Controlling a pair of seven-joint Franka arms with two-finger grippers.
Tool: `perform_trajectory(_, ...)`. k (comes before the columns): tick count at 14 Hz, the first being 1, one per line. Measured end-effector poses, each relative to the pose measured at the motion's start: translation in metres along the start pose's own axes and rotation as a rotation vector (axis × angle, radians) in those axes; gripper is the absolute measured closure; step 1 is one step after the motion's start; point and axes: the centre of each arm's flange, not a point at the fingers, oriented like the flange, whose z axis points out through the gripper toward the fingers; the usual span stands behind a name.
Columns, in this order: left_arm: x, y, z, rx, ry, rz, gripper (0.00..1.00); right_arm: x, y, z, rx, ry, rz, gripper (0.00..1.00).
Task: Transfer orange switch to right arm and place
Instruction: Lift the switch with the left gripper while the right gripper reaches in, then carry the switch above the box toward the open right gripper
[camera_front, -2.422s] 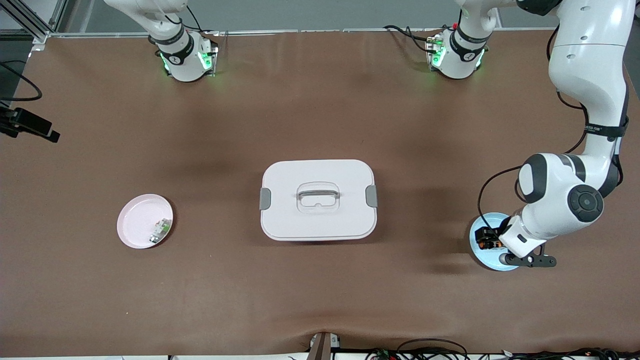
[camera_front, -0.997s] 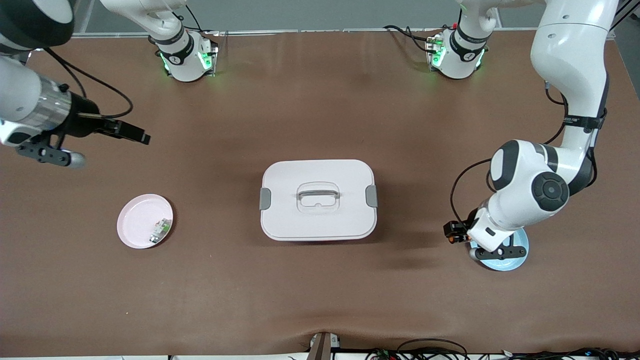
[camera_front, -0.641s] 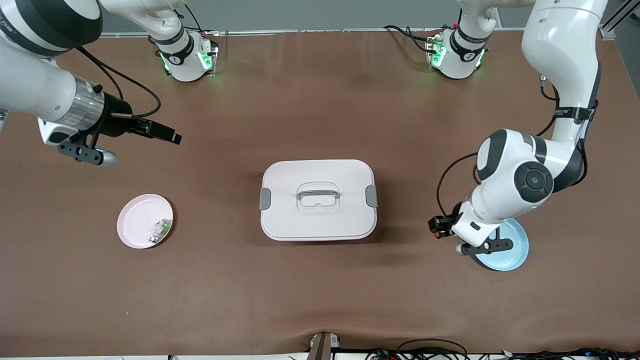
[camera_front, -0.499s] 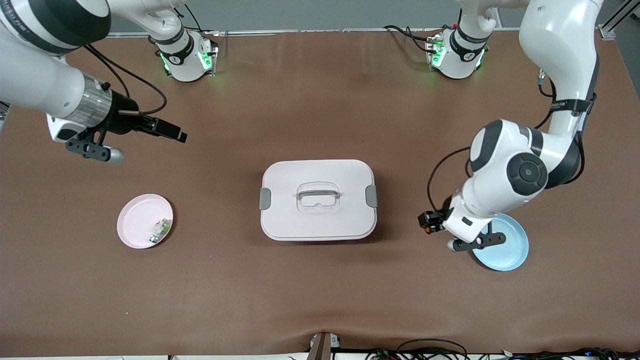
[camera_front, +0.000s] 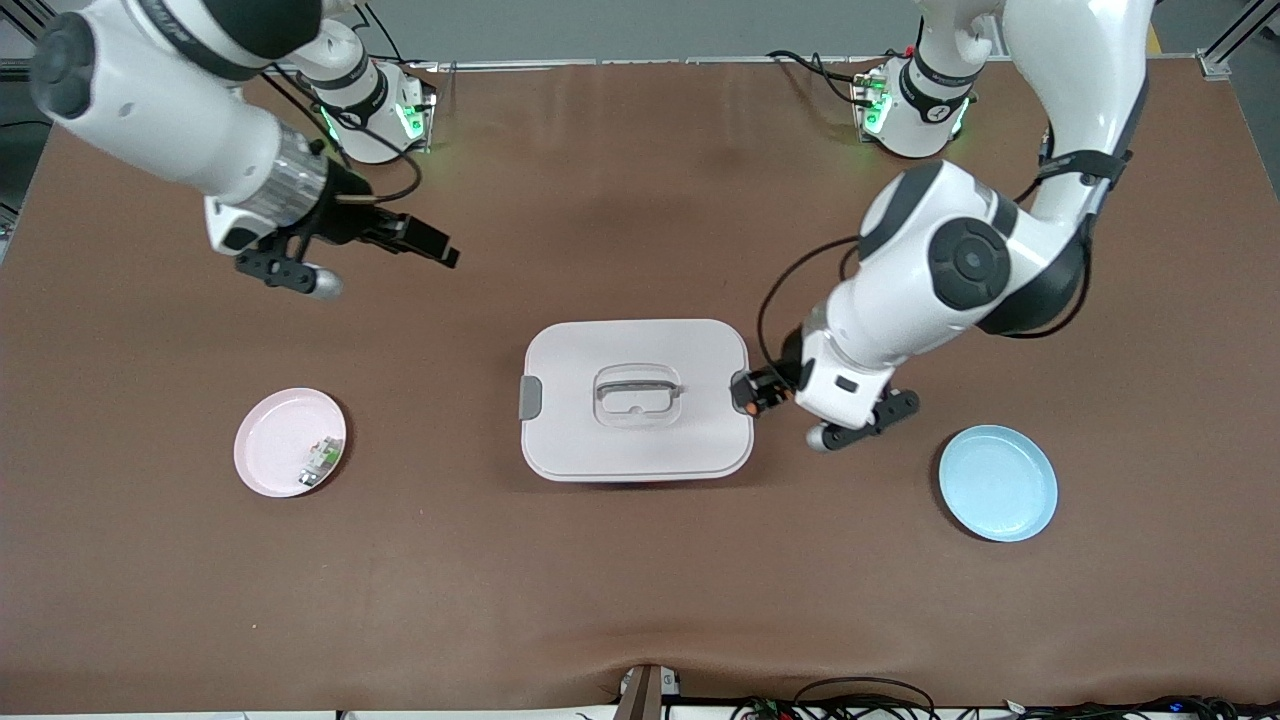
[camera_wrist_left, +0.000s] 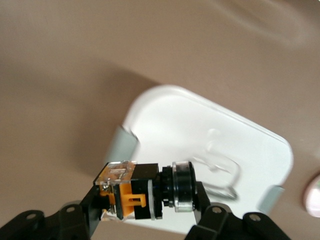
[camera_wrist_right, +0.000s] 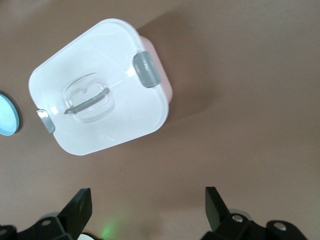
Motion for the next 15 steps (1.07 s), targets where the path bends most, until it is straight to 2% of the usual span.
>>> perform_trajectory(4,-0.057,0.03,-0.003,-0.027,-0.06,-0.168,0.27,-0.032,-0.025,0.006,0.124,0.055,-0.036,0.0)
perform_trajectory(7,-0.083,0.039,-0.007,-0.036,-0.177,-0.286,0.27,-0.047,-0.034,-0.009,0.24,0.069,-0.027,0.0)
perform_trajectory(10,-0.09,0.041,-0.008,-0.04,-0.282,-0.404,0.27,-0.051,-0.03,-0.01,0.282,0.072,-0.052,0.0)
perform_trajectory(13,-0.101,0.045,-0.01,-0.024,-0.308,-0.506,0.27,-0.051,-0.029,-0.008,0.303,0.081,-0.063,0.0)
perform_trajectory(15,-0.11,0.048,-0.01,-0.004,-0.321,-0.592,0.27,-0.056,-0.037,-0.007,0.356,0.1,-0.054,0.0)
